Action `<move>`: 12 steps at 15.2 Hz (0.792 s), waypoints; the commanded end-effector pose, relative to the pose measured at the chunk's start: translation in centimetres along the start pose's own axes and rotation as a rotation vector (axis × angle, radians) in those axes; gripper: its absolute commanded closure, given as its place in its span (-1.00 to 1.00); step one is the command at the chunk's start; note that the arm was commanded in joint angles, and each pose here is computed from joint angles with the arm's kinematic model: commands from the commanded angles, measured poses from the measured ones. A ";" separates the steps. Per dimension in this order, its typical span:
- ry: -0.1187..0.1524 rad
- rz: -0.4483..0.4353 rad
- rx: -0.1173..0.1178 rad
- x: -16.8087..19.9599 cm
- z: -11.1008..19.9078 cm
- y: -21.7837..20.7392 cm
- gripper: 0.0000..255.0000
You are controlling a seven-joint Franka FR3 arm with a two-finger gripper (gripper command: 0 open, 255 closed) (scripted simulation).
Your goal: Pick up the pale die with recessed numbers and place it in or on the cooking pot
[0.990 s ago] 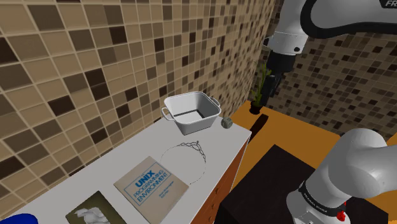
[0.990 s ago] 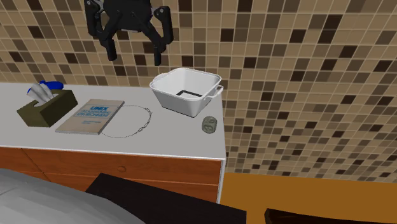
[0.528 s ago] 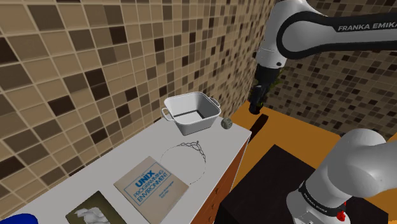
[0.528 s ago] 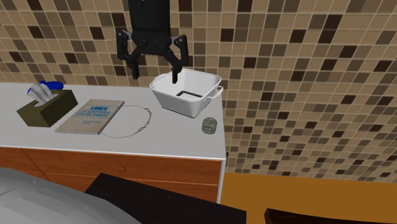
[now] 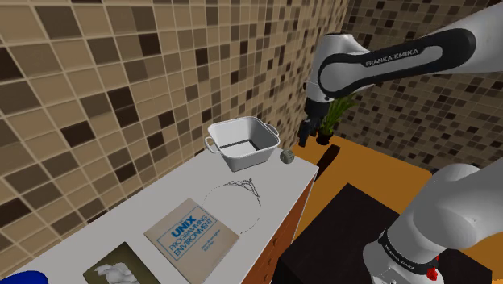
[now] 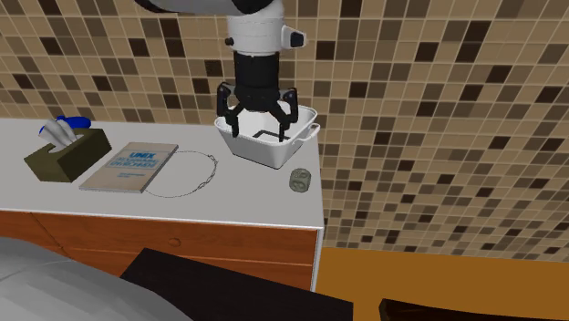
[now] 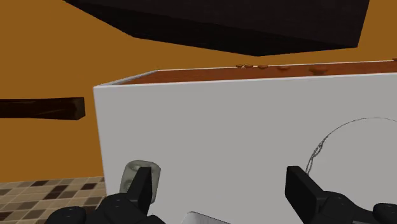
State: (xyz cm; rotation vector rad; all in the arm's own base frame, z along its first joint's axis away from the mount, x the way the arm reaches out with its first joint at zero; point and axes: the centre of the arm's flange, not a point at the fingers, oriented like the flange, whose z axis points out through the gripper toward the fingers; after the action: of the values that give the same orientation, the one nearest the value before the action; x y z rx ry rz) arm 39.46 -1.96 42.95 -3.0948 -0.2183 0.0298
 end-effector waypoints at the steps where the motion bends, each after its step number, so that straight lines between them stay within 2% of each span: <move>1: 0.003 0.004 -0.007 1.1 2.0 0.9 -1.00; 12: 0.012 0.028 -0.044 8.8 12.3 7.1 -1.00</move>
State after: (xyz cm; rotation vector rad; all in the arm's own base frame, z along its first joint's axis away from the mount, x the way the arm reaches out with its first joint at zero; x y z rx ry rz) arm 48.62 -6.78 31.53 -3.1372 -0.1801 0.0088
